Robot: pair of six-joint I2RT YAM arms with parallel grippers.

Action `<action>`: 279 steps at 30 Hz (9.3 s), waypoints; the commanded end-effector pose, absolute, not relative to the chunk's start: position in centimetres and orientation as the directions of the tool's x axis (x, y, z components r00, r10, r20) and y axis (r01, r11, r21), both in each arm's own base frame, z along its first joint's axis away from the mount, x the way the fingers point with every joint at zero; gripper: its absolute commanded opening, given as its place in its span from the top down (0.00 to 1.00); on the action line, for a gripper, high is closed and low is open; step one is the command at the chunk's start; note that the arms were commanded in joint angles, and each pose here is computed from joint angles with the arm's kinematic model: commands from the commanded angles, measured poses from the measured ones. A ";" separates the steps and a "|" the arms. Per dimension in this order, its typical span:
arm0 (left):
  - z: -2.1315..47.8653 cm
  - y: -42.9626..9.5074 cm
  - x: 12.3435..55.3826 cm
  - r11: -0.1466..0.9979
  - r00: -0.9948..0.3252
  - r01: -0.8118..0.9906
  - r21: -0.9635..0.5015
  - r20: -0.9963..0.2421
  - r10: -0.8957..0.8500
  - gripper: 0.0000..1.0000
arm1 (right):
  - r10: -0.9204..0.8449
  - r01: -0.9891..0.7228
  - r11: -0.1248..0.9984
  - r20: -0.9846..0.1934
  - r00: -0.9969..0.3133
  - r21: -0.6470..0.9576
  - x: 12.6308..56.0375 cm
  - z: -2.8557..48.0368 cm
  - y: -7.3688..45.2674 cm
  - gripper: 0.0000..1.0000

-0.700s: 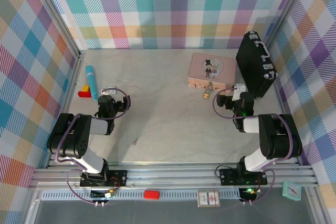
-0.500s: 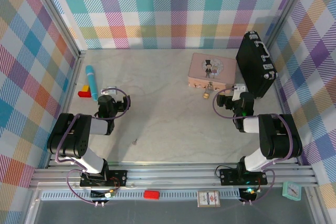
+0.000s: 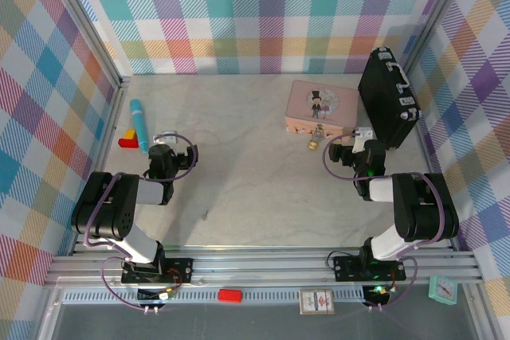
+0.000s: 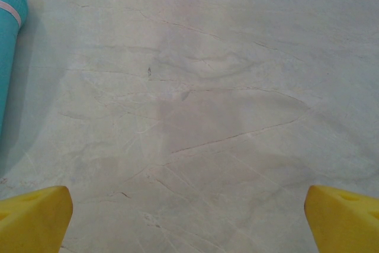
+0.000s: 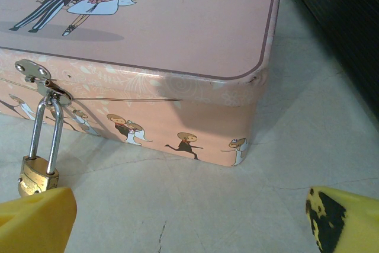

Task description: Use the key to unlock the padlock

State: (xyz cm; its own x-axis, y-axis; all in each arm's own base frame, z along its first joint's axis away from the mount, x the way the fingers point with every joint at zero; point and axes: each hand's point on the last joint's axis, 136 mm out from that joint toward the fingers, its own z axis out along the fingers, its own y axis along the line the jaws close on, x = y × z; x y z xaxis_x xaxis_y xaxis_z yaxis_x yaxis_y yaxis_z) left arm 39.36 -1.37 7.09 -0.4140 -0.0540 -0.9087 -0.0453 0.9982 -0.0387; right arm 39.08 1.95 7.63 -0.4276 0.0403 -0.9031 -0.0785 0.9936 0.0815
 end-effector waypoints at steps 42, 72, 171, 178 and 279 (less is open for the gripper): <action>19.8 -0.9 35.2 0.815 -0.445 -0.328 -0.477 -0.683 -0.579 0.00 | 0.506 -0.053 0.824 -0.775 -0.379 0.565 33.2 25.4 4.7 0.01; 11.7 -7.9 18.5 0.923 -0.862 -0.307 -0.234 -0.343 -0.373 0.00 | 0.208 -0.006 0.889 -0.416 -0.885 0.457 24.1 14.4 22.2 0.01; 0.3 -15.3 19.5 0.959 -0.949 -0.269 -0.091 -0.146 -0.280 0.83 | 0.207 0.045 0.875 -0.288 -0.935 0.481 20.7 9.8 23.4 0.01; 1.2 -15.2 19.9 0.954 -0.938 -0.277 -0.119 -0.181 -0.295 0.89 | 0.210 0.050 0.874 -0.284 -0.936 0.483 20.7 9.8 23.5 0.01; 18.0 -20.8 24.9 0.328 -0.597 -0.426 -0.843 -0.010 -0.802 1.00 | 0.401 -0.034 0.267 -0.144 -0.905 0.963 22.5 18.8 35.7 0.52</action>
